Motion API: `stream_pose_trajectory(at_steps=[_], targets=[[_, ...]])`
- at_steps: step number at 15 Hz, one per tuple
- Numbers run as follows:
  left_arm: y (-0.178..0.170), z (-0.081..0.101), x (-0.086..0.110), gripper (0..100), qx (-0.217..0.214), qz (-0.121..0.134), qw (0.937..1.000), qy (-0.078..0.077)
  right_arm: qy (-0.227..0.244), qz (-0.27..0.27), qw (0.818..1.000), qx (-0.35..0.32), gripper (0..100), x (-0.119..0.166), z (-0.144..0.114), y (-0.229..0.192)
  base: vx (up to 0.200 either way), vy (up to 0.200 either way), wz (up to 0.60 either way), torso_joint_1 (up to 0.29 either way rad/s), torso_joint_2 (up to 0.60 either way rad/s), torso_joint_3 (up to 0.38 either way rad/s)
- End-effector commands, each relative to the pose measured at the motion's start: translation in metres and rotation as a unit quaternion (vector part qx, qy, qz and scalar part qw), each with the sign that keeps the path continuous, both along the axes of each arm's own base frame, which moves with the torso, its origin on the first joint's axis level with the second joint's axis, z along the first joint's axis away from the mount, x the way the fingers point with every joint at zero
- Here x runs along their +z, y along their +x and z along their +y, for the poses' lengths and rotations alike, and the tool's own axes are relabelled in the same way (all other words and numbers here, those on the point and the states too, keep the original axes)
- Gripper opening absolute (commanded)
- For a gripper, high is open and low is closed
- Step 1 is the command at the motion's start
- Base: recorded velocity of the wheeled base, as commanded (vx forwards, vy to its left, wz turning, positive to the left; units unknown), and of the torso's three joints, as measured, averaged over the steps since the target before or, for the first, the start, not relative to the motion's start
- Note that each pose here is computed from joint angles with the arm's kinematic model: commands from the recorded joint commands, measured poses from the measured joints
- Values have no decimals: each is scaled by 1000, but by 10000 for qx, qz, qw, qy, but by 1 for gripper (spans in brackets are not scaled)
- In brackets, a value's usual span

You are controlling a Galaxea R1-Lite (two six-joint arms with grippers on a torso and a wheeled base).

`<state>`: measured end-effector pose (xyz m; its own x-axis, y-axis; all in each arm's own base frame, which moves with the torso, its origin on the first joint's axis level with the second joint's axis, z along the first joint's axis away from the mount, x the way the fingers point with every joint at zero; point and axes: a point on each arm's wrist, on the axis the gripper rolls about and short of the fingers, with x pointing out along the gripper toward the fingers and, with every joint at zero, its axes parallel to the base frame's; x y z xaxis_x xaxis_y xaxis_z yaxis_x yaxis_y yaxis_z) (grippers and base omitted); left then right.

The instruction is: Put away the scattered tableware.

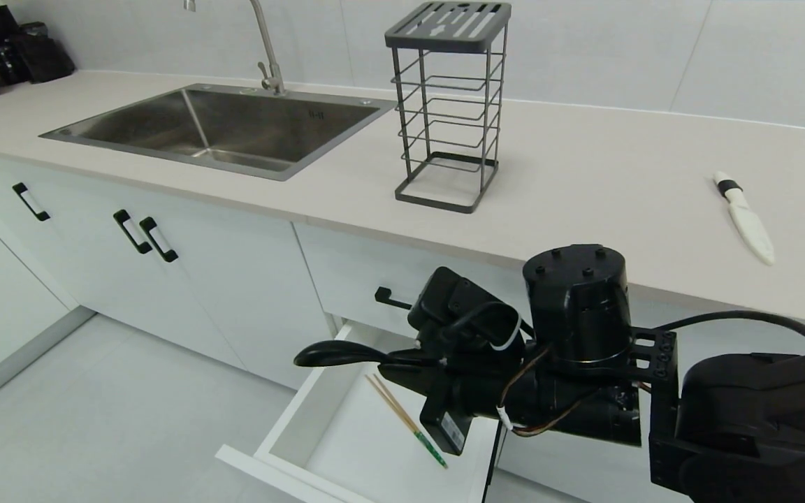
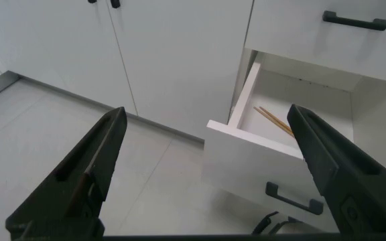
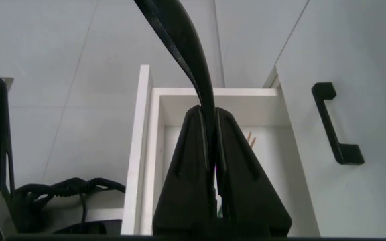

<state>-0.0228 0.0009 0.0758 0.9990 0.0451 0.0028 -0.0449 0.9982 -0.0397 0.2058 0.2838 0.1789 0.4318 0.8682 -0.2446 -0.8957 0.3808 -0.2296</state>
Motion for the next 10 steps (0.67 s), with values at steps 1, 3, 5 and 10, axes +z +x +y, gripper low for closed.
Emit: stream_pose_trajectory(at_steps=[1,3,5,10], targets=[[0,0,0,100,5,-2,10000,-2,14,-16,10000,4,0,1,0,0,0,0,0,-256,476,203],[0,0,0,100,5,-2,10000,-2,14,-16,10000,4,0,1,0,0,0,0,0,-251,425,186],[0,0,0,100,5,-2,10000,-2,12,-3,10000,10,0,1,0,0,0,0,0,-249,368,120],[0,0,0,100,5,-2,10000,-2,124,-66,9999,14,0,10,-4,-4,0,0,0,-244,340,128]])
